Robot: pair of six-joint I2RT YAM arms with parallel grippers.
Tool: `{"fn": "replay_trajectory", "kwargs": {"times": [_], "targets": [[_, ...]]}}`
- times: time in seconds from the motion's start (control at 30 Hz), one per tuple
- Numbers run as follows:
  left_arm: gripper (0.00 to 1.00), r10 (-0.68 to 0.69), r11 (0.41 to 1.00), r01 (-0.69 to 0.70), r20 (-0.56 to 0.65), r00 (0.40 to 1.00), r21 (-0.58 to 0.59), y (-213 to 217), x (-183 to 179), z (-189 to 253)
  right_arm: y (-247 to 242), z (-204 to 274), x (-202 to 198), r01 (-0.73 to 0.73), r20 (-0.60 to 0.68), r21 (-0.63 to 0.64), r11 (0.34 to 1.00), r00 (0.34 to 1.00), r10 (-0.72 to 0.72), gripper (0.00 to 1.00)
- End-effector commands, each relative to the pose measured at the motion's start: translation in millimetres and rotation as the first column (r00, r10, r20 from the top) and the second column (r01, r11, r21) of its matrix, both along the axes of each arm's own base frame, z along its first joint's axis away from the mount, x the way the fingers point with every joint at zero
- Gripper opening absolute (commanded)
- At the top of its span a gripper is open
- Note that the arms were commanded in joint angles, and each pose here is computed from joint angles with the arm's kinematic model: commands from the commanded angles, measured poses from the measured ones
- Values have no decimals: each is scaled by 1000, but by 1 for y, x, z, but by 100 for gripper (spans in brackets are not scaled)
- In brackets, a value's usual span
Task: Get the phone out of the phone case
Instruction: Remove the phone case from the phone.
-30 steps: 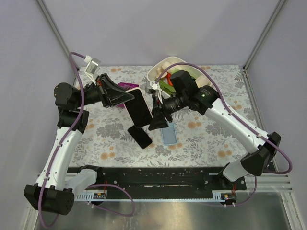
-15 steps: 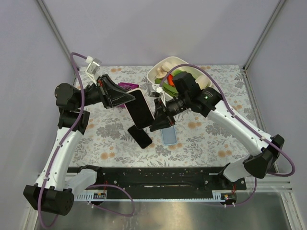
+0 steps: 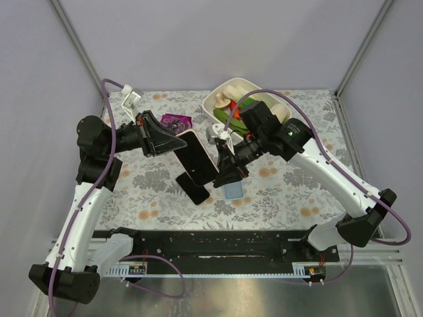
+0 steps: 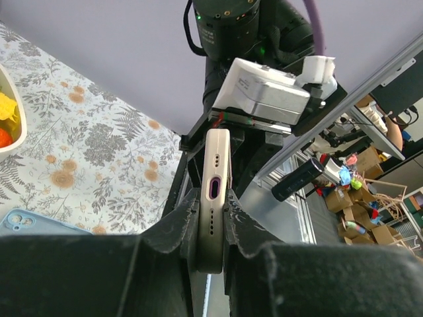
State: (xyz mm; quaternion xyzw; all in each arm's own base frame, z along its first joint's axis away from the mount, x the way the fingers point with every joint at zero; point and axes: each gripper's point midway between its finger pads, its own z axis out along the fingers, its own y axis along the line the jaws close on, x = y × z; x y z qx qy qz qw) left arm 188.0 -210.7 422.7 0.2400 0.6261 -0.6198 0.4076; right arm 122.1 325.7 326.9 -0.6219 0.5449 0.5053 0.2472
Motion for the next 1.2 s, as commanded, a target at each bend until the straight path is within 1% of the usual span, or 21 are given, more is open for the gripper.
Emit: {"fn": "replay_trajectory", "kwargs": {"times": [0.0,0.37,0.6,0.77,0.93,1.17], "targets": [[0,239,971,-238,-22,971,37,15,52,-20,-20,59,-66,-251,152,162,954,962,227,0],[0,307,950,-301,-68,949,85,18,67,-37,-20,68,-82,-321,164,161,933,941,296,0],[0,283,957,-277,-70,957,82,15,62,-40,-20,70,-83,-337,179,160,928,934,308,0],[0,249,968,-246,-97,964,40,11,58,-41,-22,77,-85,-351,204,170,921,927,316,0],[0,254,967,-252,-149,956,34,11,63,-53,-22,85,-87,-363,218,183,914,921,322,0],[0,255,967,-251,-144,956,43,9,63,-56,-20,90,-91,-381,218,187,906,915,340,0]]}}
